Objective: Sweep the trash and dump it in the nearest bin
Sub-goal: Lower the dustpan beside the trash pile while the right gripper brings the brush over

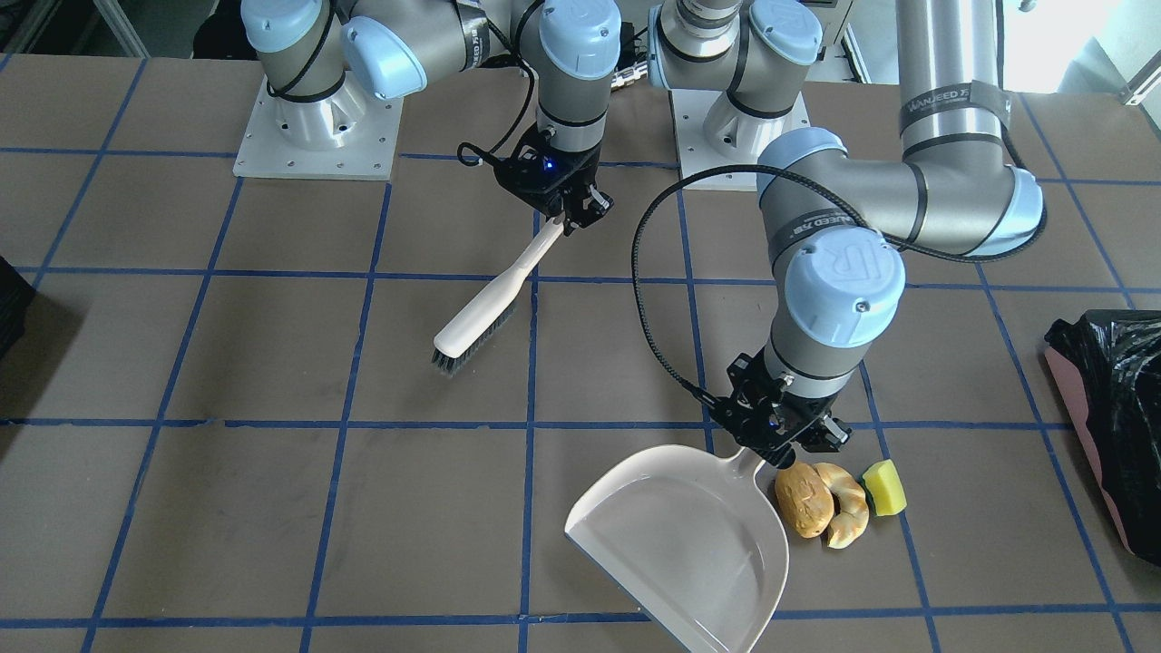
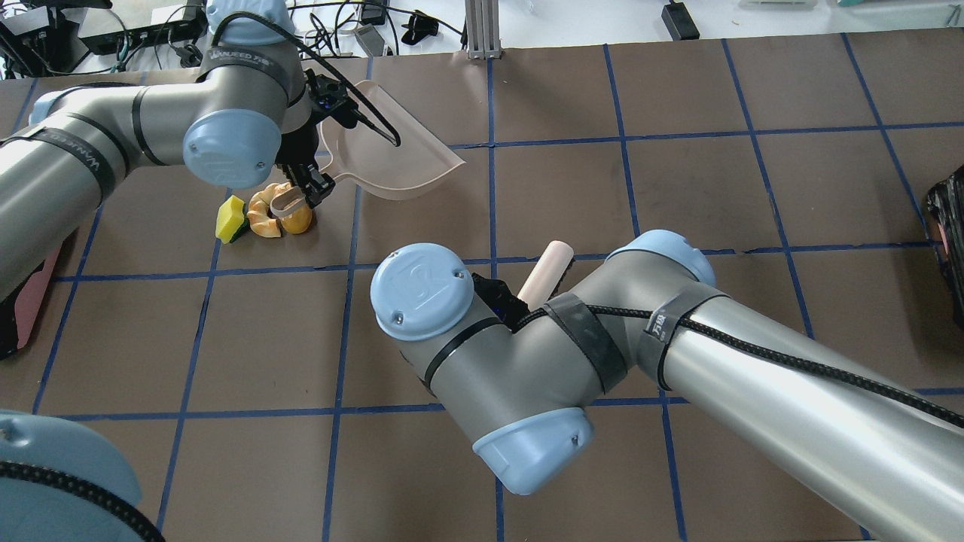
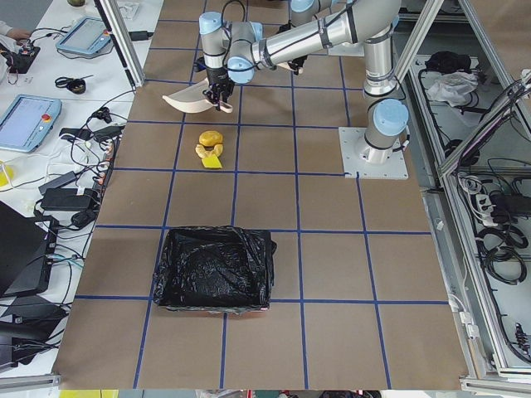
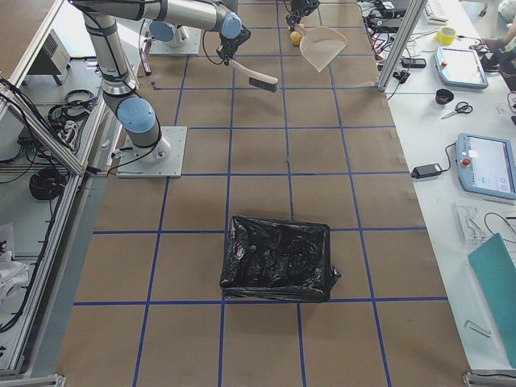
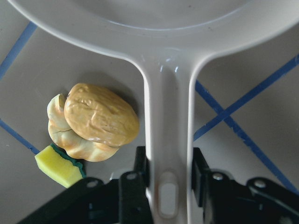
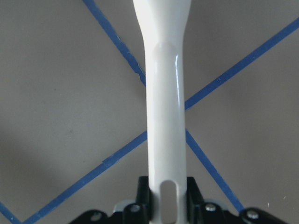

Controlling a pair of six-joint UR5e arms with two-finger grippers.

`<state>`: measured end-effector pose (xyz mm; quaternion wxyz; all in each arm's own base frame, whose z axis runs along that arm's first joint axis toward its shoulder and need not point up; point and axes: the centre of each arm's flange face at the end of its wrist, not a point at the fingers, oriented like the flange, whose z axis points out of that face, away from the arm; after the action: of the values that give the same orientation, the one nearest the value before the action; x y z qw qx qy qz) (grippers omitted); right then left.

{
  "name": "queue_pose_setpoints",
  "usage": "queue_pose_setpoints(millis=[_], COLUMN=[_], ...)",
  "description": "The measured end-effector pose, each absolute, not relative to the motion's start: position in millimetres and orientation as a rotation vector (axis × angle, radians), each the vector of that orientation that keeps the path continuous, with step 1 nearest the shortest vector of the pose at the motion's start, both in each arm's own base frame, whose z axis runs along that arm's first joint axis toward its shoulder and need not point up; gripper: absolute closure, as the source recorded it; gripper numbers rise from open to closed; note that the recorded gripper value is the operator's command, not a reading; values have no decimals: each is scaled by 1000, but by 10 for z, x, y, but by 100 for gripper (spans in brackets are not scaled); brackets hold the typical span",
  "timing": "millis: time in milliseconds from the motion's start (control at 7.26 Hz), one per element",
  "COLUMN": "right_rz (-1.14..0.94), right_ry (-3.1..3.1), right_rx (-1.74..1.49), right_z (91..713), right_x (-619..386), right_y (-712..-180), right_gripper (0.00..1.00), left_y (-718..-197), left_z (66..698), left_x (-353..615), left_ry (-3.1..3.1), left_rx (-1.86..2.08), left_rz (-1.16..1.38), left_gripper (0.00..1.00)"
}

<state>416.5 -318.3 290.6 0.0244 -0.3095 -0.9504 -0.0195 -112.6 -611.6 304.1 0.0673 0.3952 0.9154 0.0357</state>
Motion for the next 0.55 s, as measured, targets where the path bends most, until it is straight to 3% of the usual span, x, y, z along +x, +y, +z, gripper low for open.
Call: queue_pose_setpoints(millis=[551], right_rz=[-59], right_ry=[-2964], right_rx=[-963], right_z=[3083], right_x=[4562], right_y=[-3649], right_gripper=[100], left_y=[-5977], left_z=[3395], left_x=[299], left_ry=[2632], left_rx=[1540], left_rz=[170], left_gripper=[100])
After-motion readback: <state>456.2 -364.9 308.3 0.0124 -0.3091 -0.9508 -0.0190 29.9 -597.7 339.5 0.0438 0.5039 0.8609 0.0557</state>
